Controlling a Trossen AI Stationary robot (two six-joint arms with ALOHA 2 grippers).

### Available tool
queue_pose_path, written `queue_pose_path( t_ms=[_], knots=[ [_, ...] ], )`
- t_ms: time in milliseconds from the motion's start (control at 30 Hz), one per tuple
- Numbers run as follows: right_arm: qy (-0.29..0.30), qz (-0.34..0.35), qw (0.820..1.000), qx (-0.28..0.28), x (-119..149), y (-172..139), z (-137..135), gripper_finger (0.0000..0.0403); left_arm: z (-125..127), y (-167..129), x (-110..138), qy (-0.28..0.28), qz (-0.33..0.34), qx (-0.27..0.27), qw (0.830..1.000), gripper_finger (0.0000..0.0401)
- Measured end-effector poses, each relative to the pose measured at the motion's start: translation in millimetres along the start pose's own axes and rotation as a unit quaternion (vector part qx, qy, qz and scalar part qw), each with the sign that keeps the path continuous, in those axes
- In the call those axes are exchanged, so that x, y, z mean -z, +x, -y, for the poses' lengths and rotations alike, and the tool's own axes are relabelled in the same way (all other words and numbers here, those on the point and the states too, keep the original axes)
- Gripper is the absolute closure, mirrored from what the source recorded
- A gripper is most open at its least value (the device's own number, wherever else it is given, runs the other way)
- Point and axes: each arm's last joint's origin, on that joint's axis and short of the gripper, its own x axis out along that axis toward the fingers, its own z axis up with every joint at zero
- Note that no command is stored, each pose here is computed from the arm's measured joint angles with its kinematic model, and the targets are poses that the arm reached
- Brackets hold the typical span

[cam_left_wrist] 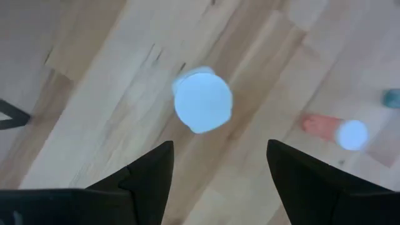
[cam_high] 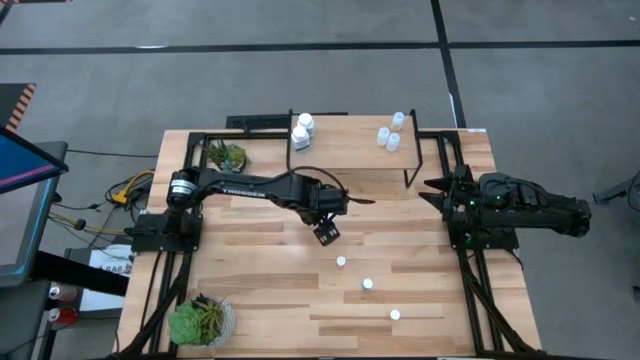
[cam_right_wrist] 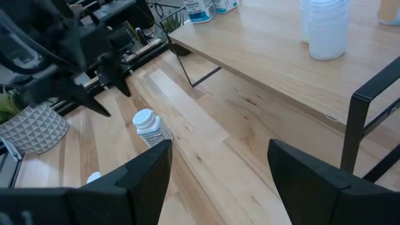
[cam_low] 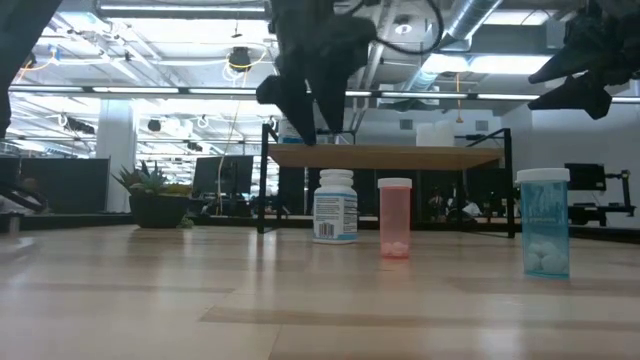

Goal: Pick and place medicine bottles onto shelf by color
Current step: Put the white and blue pill bottle on the shelf aligned with the other white and blue pill bottles

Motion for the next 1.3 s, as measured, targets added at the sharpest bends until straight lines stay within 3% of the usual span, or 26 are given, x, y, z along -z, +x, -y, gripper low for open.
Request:
queue_pose_path(
  t_ms=[133, 367, 533, 1133, 1300],
  knots=[
    [0.000, 0.000, 1.000, 0.000, 0, 0, 0, 0.0117, 2, 8, -2, -0.014, 0.026, 0.013, 0.999, 0.0142],
    [0.000, 0.000, 1.000, 0.000, 0, 0, 0, 0.0117, -4, 28, 6, -0.060, 0.034, -0.023, 0.997, 0.0114],
    [0.000, 0.000, 1.000, 0.000, 0, 0, 0, 0.0117, -4, 40, 9, -0.080, 0.045, -0.015, 0.996, 0.0110],
    [0.003, 0.000, 1.000, 0.000, 0, 0, 0, 0.0117, -7, 67, 13, -0.096, 0.105, -0.008, 0.990, 0.0111],
    [0.003, 0.000, 1.000, 0.000, 0, 0, 0, 0.0117, -7, 67, 13, -0.091, 0.106, -0.008, 0.990, 0.0148]
  ],
)
